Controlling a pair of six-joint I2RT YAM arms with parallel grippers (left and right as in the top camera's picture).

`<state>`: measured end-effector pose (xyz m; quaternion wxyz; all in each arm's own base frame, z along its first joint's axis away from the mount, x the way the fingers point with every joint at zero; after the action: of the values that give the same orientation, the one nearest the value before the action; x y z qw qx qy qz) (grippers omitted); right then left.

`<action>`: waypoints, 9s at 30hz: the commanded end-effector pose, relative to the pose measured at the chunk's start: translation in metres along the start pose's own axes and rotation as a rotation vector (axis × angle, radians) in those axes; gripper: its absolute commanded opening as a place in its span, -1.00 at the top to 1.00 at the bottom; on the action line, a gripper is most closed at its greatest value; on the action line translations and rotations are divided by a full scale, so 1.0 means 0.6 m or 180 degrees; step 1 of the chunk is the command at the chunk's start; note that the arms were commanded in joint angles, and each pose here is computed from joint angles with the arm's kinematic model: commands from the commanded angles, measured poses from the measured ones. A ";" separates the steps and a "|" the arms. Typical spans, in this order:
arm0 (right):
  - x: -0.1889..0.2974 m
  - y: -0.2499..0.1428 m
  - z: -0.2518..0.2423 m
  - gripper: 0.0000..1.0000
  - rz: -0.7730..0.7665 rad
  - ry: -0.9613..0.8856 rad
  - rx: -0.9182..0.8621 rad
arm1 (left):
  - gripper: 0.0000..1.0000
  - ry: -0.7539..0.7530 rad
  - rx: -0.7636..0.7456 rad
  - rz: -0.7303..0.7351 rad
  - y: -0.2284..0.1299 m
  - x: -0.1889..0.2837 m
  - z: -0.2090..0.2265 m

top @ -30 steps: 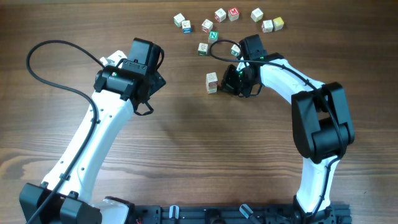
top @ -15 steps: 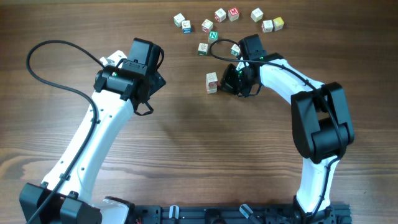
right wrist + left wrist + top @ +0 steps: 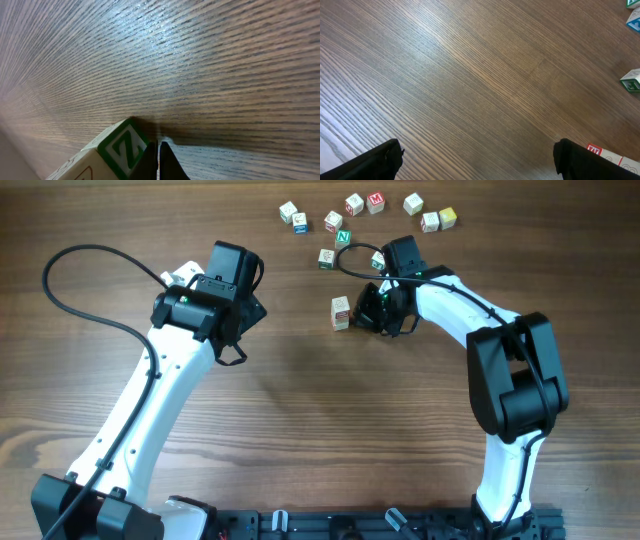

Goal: Form a tower

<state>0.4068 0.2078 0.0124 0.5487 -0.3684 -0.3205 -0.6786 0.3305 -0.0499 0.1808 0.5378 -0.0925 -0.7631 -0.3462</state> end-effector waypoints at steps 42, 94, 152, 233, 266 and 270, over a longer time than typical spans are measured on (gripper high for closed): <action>-0.028 -0.022 -0.005 0.92 0.0111 -0.0109 0.0001 | -1.00 0.0041 0.0067 0.0002 0.001 -0.005 0.005; 0.496 -0.050 0.000 -0.99 -0.1824 -0.1537 0.1407 | -1.00 0.0041 0.0068 0.0001 0.001 -0.005 0.005; 0.557 -0.013 0.055 -0.99 -0.2264 -0.1005 0.2589 | -1.00 0.0041 0.0068 0.0001 0.001 -0.005 0.005; 0.432 -0.212 -0.161 -1.00 -0.4465 -0.0987 0.2641 | -1.00 0.0003 0.0041 -0.0001 -0.003 0.001 0.001; 0.431 -0.212 -0.162 -0.98 -0.4461 -0.0988 0.2641 | -1.00 -0.2303 0.1741 -0.1684 0.110 0.434 0.299; 0.431 -0.212 -0.162 -1.00 -0.4461 -0.0987 0.2640 | -1.00 -0.2342 0.1755 -0.1709 0.091 0.441 0.327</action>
<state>0.2353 0.0218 0.1760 0.0476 0.0618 -0.7757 -0.6263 0.1172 0.0504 0.4049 0.1376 0.1276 -0.9602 -0.2068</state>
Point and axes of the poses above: each gripper's point midway between its finger pads, its own x axis back along the fingers, its own z axis along the line the jaws close on, y = z × x, the point moved 1 cm from there along x, back along the fingers, and after that the axes turned 13 degrees about x, right-handed, at the moved point
